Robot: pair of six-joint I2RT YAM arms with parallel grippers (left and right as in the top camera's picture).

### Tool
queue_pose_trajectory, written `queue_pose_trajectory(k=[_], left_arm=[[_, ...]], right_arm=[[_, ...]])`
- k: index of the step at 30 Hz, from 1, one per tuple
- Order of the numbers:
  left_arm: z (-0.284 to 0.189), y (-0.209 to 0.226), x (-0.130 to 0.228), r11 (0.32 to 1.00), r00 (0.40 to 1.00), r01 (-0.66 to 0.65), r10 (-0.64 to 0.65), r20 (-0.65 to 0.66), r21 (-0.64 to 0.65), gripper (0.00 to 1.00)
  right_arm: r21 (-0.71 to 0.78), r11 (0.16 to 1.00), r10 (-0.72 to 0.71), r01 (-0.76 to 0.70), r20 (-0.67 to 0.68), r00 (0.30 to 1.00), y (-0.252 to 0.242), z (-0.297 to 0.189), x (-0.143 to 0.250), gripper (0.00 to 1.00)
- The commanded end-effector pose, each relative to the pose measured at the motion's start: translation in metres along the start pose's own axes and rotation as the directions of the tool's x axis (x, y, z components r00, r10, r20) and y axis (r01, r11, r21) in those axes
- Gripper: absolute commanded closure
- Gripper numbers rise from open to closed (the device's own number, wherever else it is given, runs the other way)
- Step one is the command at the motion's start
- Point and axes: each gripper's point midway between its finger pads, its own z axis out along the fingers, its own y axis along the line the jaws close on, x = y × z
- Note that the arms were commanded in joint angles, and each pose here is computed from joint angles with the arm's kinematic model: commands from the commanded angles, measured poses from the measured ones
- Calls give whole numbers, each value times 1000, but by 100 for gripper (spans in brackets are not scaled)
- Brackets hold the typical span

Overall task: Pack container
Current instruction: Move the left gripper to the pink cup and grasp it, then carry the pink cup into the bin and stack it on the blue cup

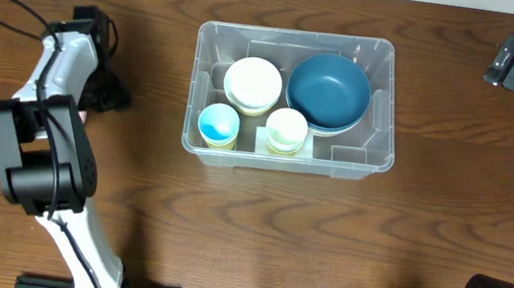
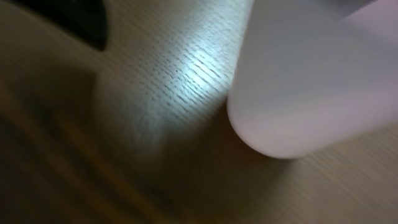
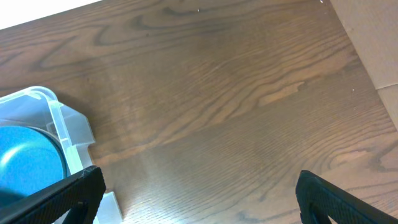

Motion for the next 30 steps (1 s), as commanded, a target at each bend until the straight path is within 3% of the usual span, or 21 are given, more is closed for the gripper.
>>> queue_pose_trajectory(k=[1,6,8,15,20,24,30], left_arm=[[11,-2,11,1000,999,-6,6,-52,10,37],[10,-2,14,1000,998,-8,9,-66,13,81],[10,-7,17,999,997,-7,11,-80,42,91],[0,-46,32,960,985,-45,88,-147,275,94],[-31,-82,45,868,970,-121,206,-126,481,94],[-72,-100,51,793,965,-193,261,-36,578,94],[-156,-106,54,721,941,-339,267,209,604,94]], right_arm=[[7,1000,12,-12,2,1000,-2,-1,0,1],[7,1000,12,-12,2,1000,-2,-1,0,1],[7,1000,12,-12,2,1000,-2,-1,0,1],[7,1000,12,-12,2,1000,-2,-1,0,1],[7,1000,12,-12,2,1000,-2,-1,0,1],[7,1000,12,-12,2,1000,-2,-1,0,1],[7,1000,12,-12,2,1000,-2,-1,0,1]])
